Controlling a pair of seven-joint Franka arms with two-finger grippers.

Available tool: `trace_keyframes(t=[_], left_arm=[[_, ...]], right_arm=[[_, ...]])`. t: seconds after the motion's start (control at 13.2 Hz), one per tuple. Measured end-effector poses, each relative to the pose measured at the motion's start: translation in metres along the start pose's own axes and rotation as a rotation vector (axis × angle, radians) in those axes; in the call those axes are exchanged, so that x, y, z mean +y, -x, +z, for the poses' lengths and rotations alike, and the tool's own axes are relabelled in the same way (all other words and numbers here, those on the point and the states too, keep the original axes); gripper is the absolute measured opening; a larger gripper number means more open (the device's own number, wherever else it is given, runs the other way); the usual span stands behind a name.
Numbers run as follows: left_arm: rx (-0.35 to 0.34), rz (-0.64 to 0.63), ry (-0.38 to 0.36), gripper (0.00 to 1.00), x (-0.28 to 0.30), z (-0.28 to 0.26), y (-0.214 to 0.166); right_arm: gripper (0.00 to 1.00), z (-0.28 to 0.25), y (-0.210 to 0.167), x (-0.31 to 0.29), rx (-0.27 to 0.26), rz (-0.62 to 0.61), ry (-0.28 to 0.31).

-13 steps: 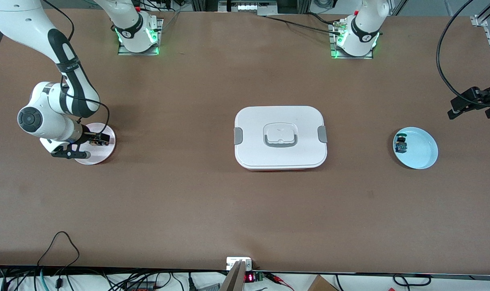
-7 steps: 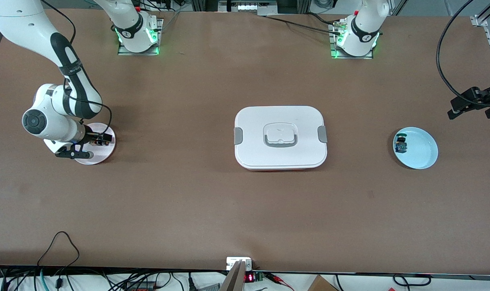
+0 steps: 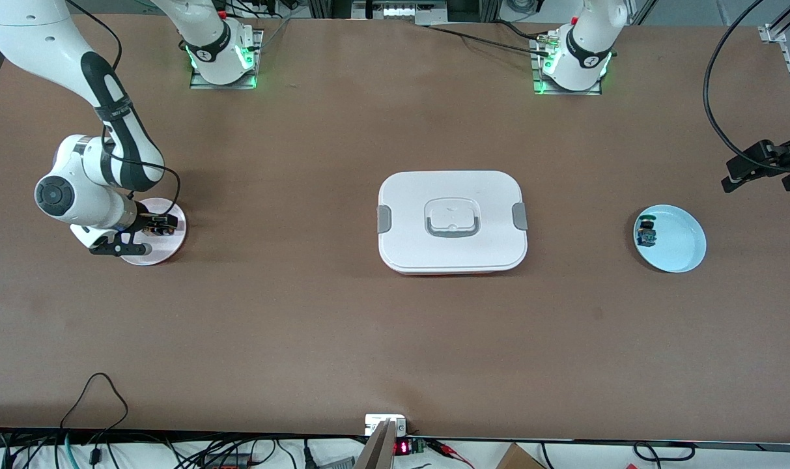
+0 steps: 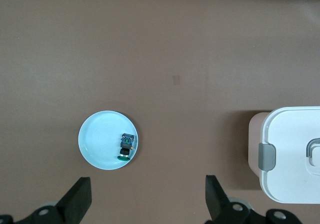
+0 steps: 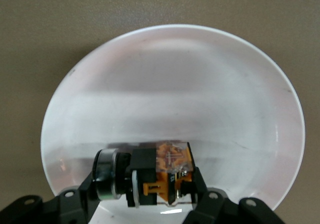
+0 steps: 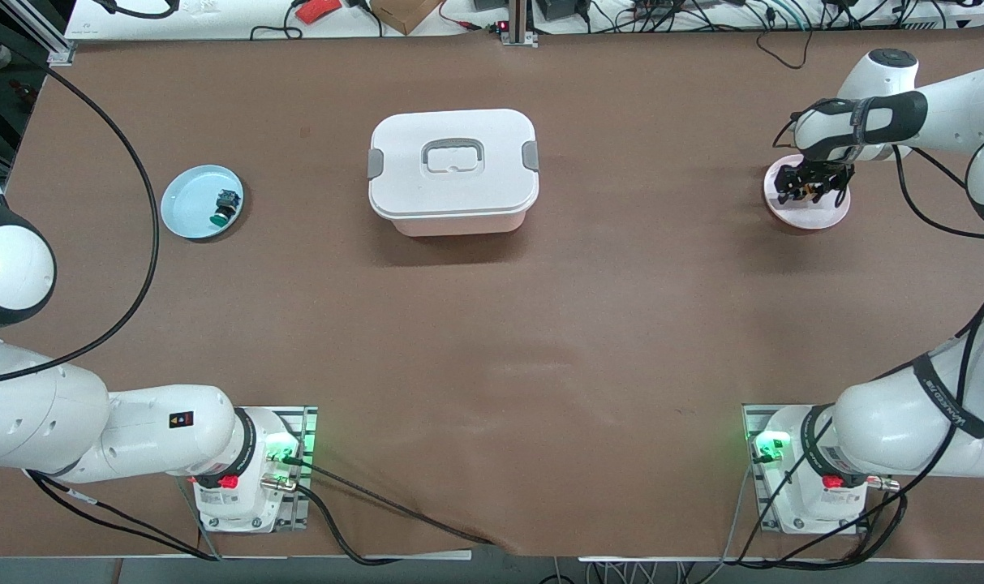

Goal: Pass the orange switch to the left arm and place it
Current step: 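Close the right gripper on the orange switch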

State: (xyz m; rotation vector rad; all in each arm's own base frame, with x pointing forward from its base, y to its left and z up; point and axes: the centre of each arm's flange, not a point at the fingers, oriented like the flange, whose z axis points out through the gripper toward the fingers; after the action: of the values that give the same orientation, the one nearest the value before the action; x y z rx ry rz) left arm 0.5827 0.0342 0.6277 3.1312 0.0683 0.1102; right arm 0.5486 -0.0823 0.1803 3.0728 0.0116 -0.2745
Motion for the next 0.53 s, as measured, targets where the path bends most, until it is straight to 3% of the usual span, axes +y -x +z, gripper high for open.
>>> trace_keyframes(t=[0.3, 0.53], left_arm=[[0.0, 0.0, 0.0, 1.0, 0.0, 0.0, 0.0], [0.0, 0.0, 0.0, 1.0, 0.0, 0.0, 0.0]], right_arm=[[0.72, -0.02, 0.0, -0.011, -0.018, -0.027, -0.006], [0.72, -0.072, -0.007, -0.032, -0.017, -0.066, -0.011]])
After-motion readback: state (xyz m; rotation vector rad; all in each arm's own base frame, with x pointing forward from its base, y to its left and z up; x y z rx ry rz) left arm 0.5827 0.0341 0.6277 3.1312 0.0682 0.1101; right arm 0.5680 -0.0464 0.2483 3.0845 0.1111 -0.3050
